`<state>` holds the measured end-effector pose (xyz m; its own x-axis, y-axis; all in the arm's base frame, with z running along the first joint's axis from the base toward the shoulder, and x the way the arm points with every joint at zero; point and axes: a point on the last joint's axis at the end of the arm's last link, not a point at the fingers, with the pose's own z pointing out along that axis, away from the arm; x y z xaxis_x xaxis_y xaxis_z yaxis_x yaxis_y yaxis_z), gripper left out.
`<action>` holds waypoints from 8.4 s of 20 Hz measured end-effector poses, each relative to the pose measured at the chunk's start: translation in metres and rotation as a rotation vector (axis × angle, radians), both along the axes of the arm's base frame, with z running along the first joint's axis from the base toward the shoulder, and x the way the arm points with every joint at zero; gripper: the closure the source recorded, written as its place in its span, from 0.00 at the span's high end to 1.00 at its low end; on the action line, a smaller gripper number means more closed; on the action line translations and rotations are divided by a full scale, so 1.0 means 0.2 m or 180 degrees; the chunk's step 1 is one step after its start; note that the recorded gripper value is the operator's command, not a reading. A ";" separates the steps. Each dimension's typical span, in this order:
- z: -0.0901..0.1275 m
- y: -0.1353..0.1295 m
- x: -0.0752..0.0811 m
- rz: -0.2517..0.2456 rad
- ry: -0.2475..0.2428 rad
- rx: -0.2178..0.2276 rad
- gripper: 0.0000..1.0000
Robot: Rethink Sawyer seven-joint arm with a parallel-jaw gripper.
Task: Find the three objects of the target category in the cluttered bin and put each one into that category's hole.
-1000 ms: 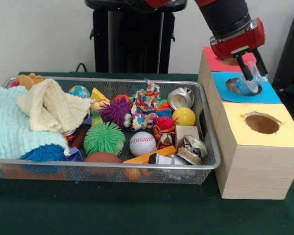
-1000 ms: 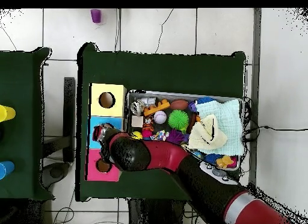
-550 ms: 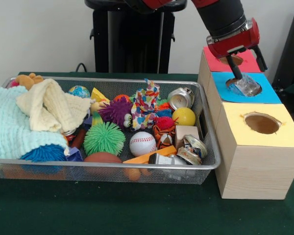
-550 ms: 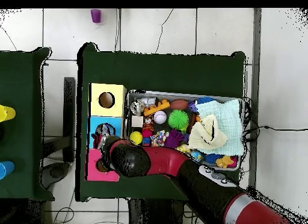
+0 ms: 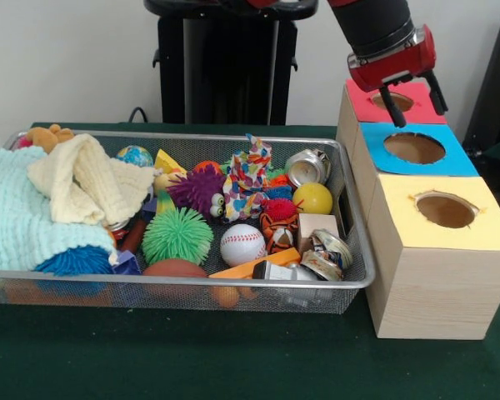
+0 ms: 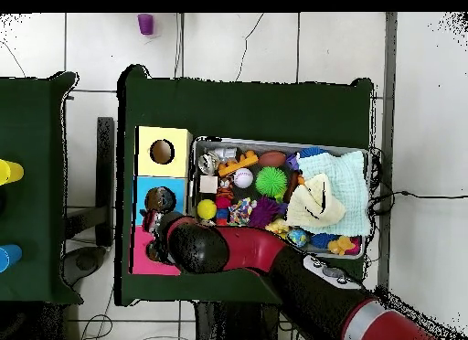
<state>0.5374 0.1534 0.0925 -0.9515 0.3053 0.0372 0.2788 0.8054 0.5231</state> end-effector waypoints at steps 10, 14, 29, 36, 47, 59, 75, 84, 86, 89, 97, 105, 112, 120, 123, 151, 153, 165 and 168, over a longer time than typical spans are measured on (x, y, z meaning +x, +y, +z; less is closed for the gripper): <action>0.04 -0.02 -0.03 0.0198 0.0169 -0.0281 1.00; 0.00 0.04 -0.04 0.0445 0.0364 -0.0608 1.00; 0.04 0.05 0.19 0.0842 0.0372 -0.1389 1.00; 0.13 -0.16 0.33 0.0584 0.0240 -0.1528 1.00; 0.18 -0.41 0.40 0.0424 0.0150 -0.1803 1.00; 0.15 -0.66 0.28 0.0629 0.0155 -0.2258 1.00; -0.08 -0.76 0.18 0.0937 0.0315 -0.2405 1.00; -0.21 -0.85 0.19 0.0883 0.0403 -0.2357 1.00; -0.21 -0.90 0.21 0.0834 0.0408 -0.2357 1.00; -0.20 -0.98 0.23 0.0740 0.0410 -0.2362 1.00; -0.17 -1.04 0.27 0.0664 0.0355 -0.2392 1.00; -0.15 -0.99 0.32 0.0699 0.0280 -0.2422 1.00; -0.13 -0.96 0.35 0.0884 0.0165 -0.2588 1.00; -0.10 -0.96 0.38 0.1040 0.0060 -0.2781 1.00; -0.08 -0.97 0.38 0.1070 0.0038 -0.2842 1.00; -0.13 -1.32 0.42 0.1207 0.0031 -0.3247 1.00; -0.14 -1.36 0.40 0.1220 0.0056 -0.3274 1.00; -0.11 -1.49 0.34 0.1309 0.0120 -0.3460 1.00; -0.10 -1.52 0.30 0.1324 0.0161 -0.3505 1.00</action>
